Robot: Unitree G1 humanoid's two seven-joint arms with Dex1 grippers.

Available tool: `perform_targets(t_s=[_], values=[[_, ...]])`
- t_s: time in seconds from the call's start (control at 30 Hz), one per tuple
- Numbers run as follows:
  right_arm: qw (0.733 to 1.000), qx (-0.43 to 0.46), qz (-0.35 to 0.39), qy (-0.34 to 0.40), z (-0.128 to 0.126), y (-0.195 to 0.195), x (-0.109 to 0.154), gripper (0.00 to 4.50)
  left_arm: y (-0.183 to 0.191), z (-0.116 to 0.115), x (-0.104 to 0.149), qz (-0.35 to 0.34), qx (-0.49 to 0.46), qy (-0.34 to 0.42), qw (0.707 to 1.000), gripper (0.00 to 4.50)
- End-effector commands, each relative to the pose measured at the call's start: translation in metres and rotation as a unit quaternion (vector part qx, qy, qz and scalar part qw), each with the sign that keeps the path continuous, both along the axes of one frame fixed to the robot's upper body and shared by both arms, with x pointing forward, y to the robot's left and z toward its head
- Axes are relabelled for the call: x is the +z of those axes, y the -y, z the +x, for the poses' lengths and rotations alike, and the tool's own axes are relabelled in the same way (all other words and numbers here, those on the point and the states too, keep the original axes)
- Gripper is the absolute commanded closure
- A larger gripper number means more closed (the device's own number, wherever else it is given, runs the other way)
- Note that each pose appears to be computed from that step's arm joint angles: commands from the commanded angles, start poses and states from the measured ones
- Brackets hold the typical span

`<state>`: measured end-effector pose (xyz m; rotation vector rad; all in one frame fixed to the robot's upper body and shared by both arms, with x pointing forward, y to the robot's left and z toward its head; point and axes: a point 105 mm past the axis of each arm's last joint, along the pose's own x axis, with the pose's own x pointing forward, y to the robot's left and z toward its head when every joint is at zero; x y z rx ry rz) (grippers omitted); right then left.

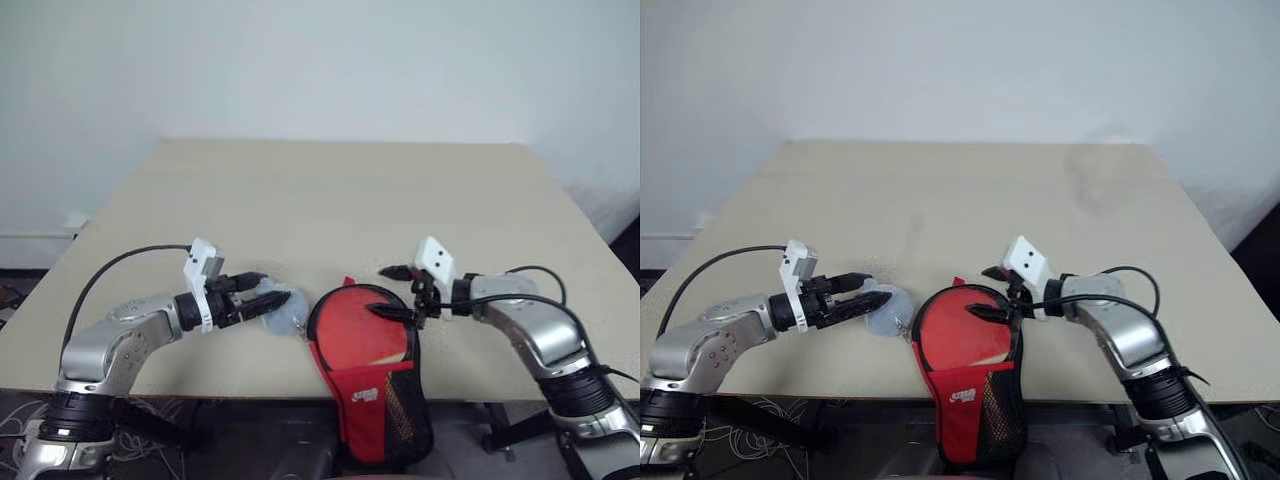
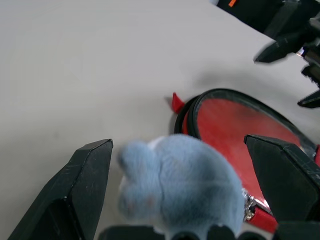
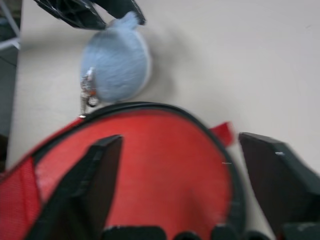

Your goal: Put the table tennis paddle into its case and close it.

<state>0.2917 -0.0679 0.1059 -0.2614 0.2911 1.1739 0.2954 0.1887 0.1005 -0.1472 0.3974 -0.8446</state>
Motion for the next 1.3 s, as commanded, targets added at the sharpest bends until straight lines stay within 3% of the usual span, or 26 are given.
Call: perform_targets(t_s=[0.03,0.27,0.87,1.3], values=[[1.000,0.001,0.009,0.028,0.001,-0.005,0.012,2.00,-0.007,0.009,0.016,0.012,0.017,0.059,0.998,0.00],[1.000,0.010,0.014,0.019,0.002,-0.019,0.002,4.46,-0.016,0.014,0.015,0.019,0.039,0.073,0.996,0.00],[0.999,0.012,0.031,-0.028,0.005,-0.054,-0.035,4.46,-0.010,0.001,-0.011,0.015,0.030,0.032,0.999,0.00],[0.998,0.024,0.038,-0.036,0.001,-0.071,-0.040,4.46,-0.004,0.001,-0.015,0.012,0.026,0.023,0.999,0.00]])
